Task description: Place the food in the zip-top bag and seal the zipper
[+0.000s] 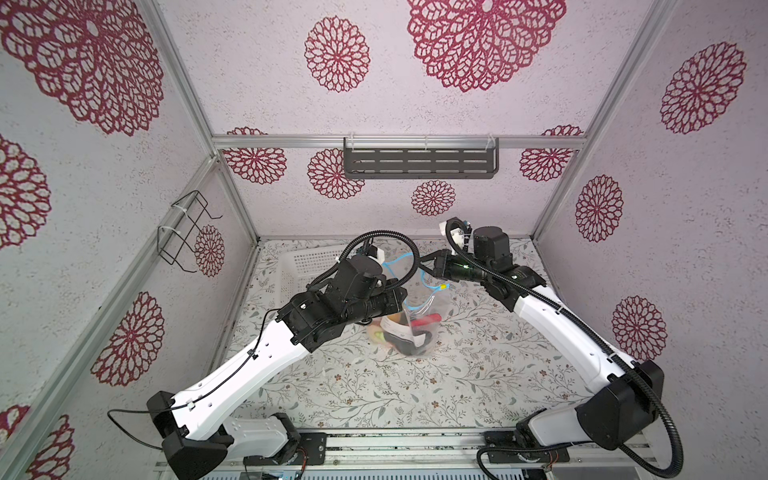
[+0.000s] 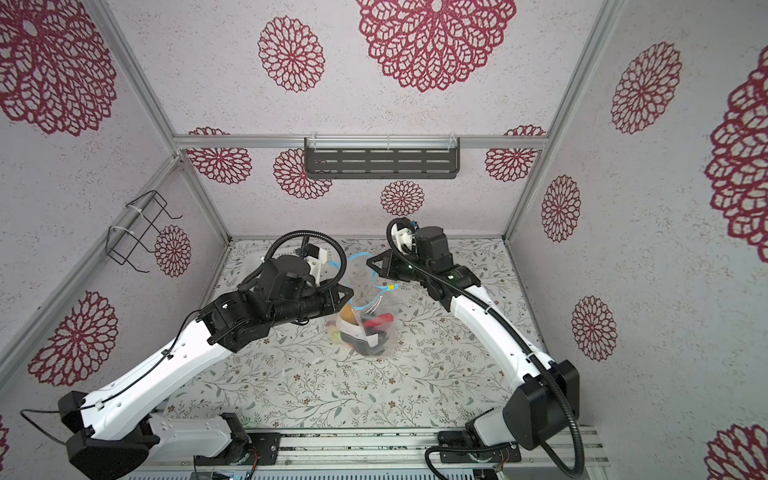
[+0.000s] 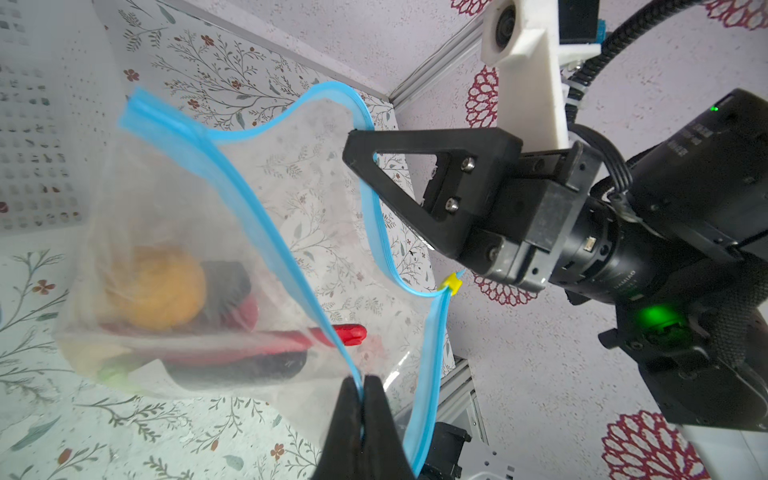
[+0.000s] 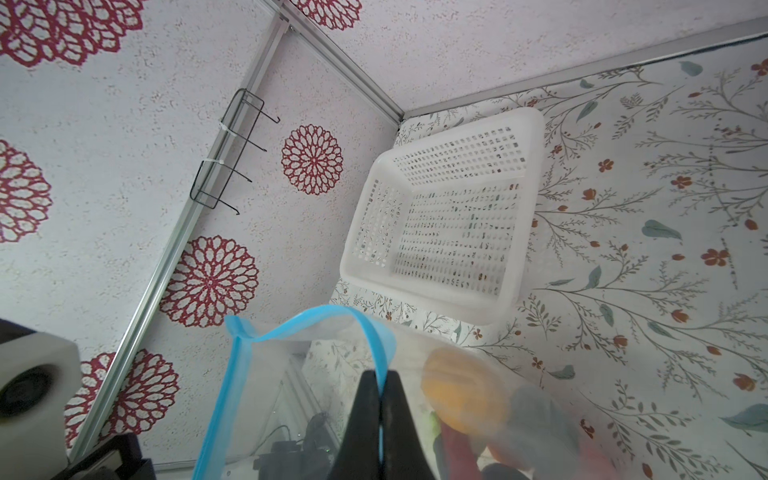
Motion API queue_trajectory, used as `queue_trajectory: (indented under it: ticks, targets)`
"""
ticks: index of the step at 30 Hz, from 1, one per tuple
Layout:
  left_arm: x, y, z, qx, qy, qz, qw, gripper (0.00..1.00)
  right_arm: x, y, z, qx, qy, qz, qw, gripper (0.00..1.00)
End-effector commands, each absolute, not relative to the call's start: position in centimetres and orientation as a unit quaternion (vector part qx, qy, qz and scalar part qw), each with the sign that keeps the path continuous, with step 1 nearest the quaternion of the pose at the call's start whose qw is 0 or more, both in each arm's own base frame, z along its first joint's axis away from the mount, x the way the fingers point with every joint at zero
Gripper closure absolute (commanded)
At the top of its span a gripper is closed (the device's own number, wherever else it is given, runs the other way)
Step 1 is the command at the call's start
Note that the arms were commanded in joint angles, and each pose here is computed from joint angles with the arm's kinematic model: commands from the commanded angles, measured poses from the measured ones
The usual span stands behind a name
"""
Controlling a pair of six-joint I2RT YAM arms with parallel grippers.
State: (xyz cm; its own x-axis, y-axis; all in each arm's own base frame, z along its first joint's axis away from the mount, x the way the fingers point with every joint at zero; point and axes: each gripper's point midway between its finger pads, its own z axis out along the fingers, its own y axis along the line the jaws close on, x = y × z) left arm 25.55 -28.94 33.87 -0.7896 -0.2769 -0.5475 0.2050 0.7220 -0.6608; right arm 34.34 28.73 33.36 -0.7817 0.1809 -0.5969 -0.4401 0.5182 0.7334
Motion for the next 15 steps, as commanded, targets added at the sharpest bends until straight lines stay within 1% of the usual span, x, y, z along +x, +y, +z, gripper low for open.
queue_trajectory:
  ticks: [1,7,10,13,15]
  targets:
    - [25.3,-28.0,34.3,-0.032,0.865,-0.366,0.341,1.0,34.7,29.9,36.8,-0.101,0.778,0.512,0.35,1.0]
    - [26.0,-26.5,32.2,-0.055,0.874,-0.339,0.342,1.0,35.6,30.8,36.3,-0.113,0.781,0.509,0.344,1.0]
    - [26.4,-25.9,31.8,-0.066,0.872,-0.342,0.343,1.0,35.9,30.6,36.2,-0.117,0.781,0.505,0.348,1.0]
    - [26.7,-25.4,32.0,-0.071,0.867,-0.347,0.35,1.0,36.0,29.6,36.6,-0.122,0.777,0.502,0.359,0.77]
    - [26.8,-25.4,32.2,-0.07,0.864,-0.351,0.355,1.0,36.0,28.5,37.3,-0.128,0.769,0.501,0.377,0.66]
